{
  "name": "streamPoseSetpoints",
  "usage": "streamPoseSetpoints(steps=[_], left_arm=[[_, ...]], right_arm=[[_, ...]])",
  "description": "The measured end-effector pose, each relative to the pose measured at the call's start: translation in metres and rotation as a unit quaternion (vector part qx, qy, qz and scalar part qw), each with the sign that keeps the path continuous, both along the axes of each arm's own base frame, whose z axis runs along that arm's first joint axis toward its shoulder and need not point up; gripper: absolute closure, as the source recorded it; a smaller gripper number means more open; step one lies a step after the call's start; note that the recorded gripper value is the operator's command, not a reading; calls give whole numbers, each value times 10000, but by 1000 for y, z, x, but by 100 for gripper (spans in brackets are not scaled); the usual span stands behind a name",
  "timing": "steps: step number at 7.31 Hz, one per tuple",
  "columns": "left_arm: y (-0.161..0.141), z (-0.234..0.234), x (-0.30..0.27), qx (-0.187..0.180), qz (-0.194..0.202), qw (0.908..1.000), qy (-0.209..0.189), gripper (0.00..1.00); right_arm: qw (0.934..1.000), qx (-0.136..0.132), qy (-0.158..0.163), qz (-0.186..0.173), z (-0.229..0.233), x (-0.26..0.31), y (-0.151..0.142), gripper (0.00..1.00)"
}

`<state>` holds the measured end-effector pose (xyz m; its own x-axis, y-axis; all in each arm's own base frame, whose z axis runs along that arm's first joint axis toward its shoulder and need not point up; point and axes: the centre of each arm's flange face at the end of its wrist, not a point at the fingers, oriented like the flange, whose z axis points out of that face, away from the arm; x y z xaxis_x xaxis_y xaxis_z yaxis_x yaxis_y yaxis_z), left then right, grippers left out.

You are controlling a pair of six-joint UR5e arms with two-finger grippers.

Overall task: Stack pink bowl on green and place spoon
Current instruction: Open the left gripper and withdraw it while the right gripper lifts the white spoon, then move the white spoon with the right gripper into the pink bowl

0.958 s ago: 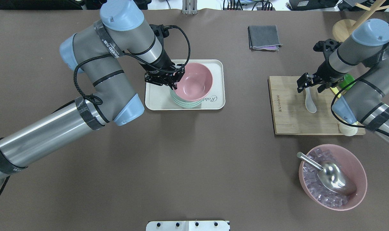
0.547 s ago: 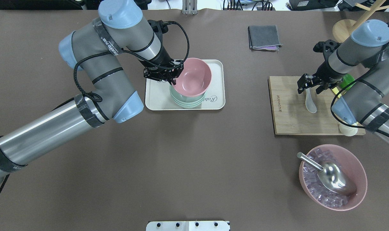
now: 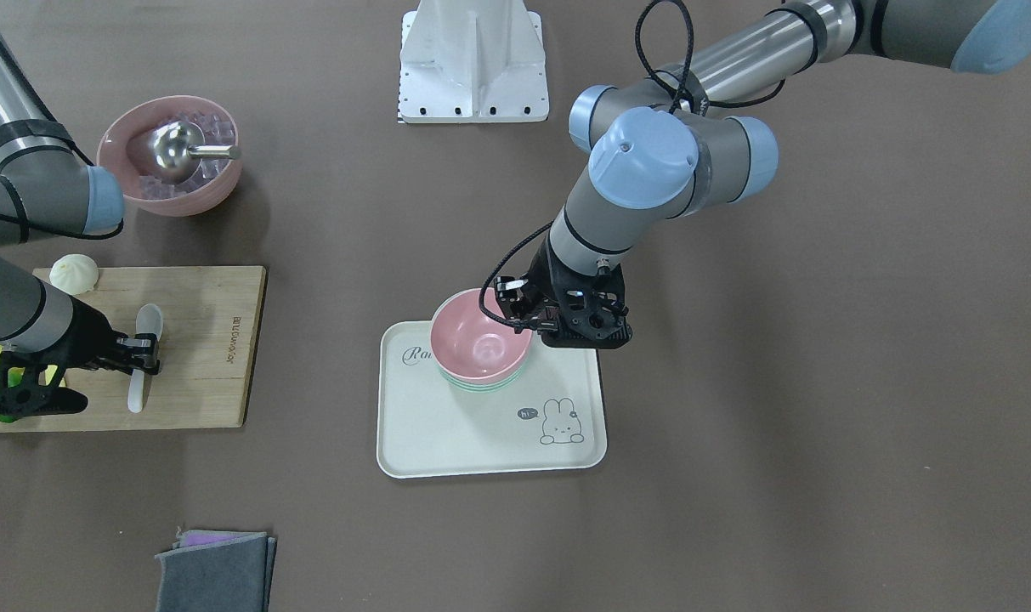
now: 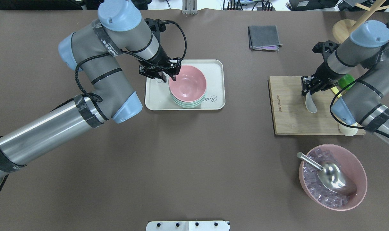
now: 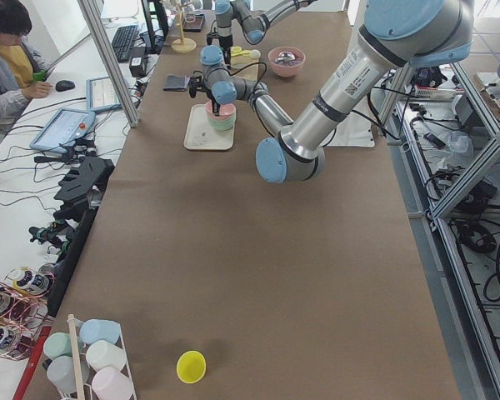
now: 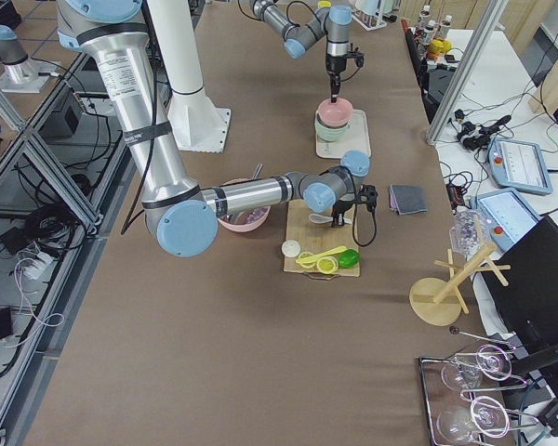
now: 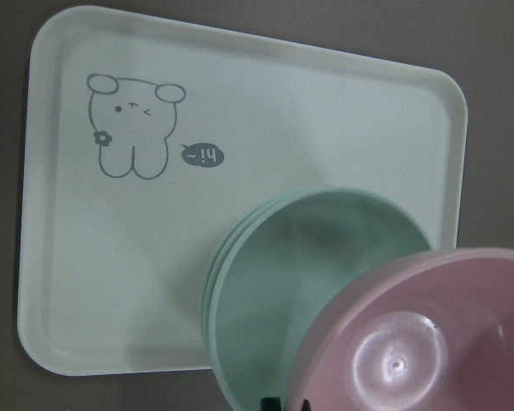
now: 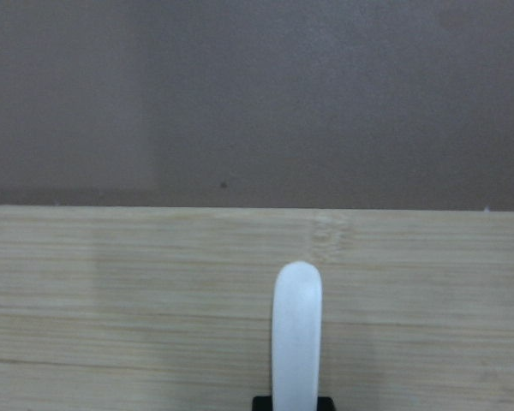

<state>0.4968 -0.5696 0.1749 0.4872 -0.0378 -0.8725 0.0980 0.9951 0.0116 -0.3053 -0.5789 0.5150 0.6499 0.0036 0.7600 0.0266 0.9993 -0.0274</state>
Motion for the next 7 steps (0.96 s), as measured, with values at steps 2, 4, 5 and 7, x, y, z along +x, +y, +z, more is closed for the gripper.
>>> streamPoseSetpoints(steps=[2,4,5,7], left_arm=[[4,5,-13,48,-57,10000,43,2],[11,49,-82,23,132,9998,166,2],[14,84,-140,78,258,9994,223,2],[36,153,-215,339,469,9983,99,2]], right_arm=[[9996,-85,-273,37,-45,-16,-15,100],[9955,-469,-624,545,-142,-60,-33,100],[9908,-712,-760,858,-194,-92,-34,100],[9798,-1098,-969,1359,-283,-158,-25,100]])
